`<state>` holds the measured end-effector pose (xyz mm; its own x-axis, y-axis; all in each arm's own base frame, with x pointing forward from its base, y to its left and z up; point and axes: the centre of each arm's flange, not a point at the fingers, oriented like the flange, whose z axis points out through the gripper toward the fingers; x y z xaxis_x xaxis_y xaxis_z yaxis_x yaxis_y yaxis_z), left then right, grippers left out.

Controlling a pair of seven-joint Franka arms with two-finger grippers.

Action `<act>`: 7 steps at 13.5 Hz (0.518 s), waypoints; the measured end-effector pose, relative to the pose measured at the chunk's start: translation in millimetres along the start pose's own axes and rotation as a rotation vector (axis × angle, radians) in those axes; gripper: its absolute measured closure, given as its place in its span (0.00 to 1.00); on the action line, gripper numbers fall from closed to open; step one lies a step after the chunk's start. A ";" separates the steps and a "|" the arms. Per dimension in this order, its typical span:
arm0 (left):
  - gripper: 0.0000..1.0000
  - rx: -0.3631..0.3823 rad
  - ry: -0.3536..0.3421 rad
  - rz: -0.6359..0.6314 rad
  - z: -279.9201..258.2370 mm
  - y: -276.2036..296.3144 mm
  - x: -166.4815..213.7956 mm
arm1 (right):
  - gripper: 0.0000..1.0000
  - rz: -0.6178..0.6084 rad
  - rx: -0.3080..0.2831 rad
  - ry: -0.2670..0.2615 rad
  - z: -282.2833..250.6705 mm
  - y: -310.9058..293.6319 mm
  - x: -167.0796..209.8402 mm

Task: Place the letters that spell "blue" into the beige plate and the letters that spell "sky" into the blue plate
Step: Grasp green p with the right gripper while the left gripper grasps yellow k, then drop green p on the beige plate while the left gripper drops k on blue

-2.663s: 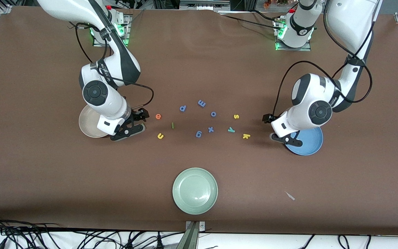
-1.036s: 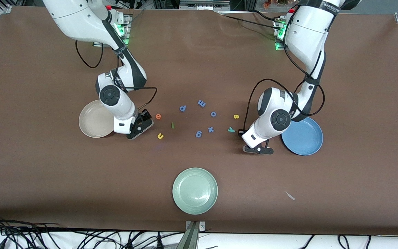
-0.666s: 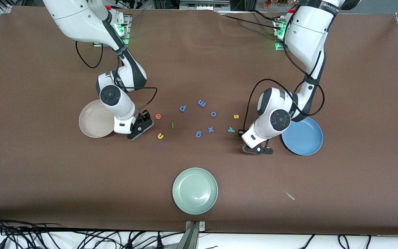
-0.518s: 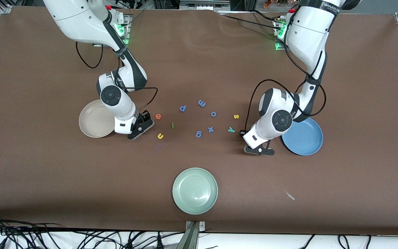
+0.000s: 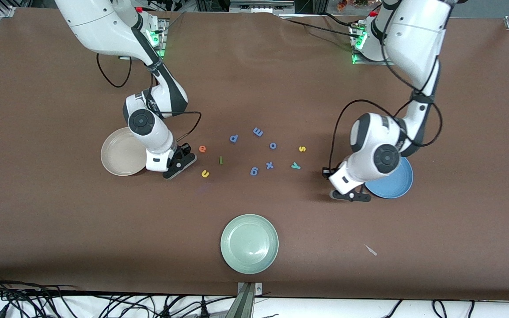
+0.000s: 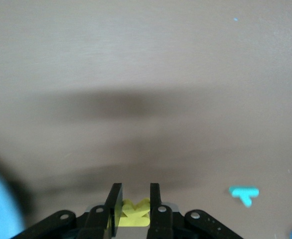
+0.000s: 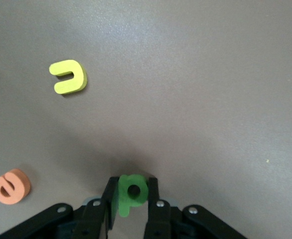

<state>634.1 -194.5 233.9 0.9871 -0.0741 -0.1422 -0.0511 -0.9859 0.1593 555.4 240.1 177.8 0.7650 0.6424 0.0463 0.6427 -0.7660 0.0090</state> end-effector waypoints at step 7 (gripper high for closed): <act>0.73 -0.061 -0.065 0.156 -15.8 -144.5 -35.7 | 0.73 0.047 -0.018 -0.050 -66.9 39.4 6.8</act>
<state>608.6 -47.0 231.5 0.9560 -0.2367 -0.1734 -0.1914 -0.9510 0.2429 583.2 212.8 245.3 0.7960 0.6053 -0.0034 0.6052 -0.7957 0.0258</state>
